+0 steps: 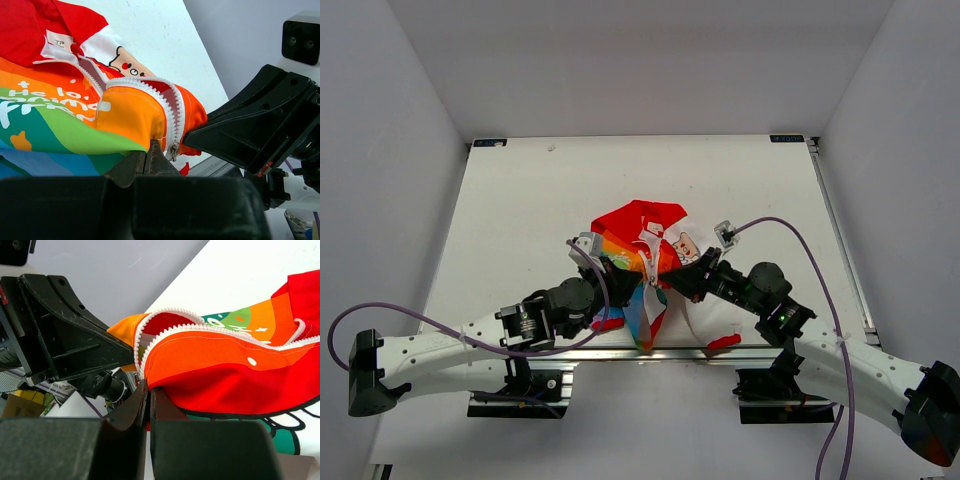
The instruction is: Zip up the jacket
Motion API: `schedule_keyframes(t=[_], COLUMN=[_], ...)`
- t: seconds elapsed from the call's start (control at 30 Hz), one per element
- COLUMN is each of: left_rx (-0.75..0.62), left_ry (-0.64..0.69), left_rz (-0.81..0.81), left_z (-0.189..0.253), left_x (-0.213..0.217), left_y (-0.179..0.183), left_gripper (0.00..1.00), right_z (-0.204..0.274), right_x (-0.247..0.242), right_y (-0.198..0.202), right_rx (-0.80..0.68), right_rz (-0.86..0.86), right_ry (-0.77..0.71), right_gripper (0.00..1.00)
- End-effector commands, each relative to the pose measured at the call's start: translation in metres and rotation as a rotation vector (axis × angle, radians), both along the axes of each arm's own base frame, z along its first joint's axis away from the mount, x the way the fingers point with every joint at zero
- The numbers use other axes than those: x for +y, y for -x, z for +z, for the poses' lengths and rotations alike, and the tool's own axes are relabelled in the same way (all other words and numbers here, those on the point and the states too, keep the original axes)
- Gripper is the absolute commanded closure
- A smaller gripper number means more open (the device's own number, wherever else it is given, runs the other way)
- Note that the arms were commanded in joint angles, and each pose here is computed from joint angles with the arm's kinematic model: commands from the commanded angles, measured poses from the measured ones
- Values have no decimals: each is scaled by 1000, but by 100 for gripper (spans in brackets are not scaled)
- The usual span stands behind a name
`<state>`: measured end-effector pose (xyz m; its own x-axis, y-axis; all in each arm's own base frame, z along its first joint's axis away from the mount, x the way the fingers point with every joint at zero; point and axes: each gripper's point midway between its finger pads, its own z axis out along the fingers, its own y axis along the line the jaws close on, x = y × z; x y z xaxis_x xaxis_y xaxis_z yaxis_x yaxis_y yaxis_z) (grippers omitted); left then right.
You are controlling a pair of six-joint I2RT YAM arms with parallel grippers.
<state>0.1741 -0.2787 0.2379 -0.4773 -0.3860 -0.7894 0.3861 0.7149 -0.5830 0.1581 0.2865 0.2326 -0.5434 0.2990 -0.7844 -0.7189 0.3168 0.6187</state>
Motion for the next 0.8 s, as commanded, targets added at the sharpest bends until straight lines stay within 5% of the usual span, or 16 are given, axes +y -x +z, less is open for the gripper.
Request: schedule_keyframes(t=[0.0,0.57,0.77], left_rx=[-12,-78,-153], left_ry=[22,-17,-101], left_rz=[-12,-142,-362], left_z=[6,5,-2], left_x=[0,-7,-22], left_y=[1,15,41], left_gripper=[100,100,100], right_z=[38,42,43], right_x=[-2,2,0], right_y=[-2,-8,-10], right_rx=[-70,-88,-86], right_rz=[-13,-21,-32], right_ry=[-105,-83,-74], right_gripper=[100,100,100])
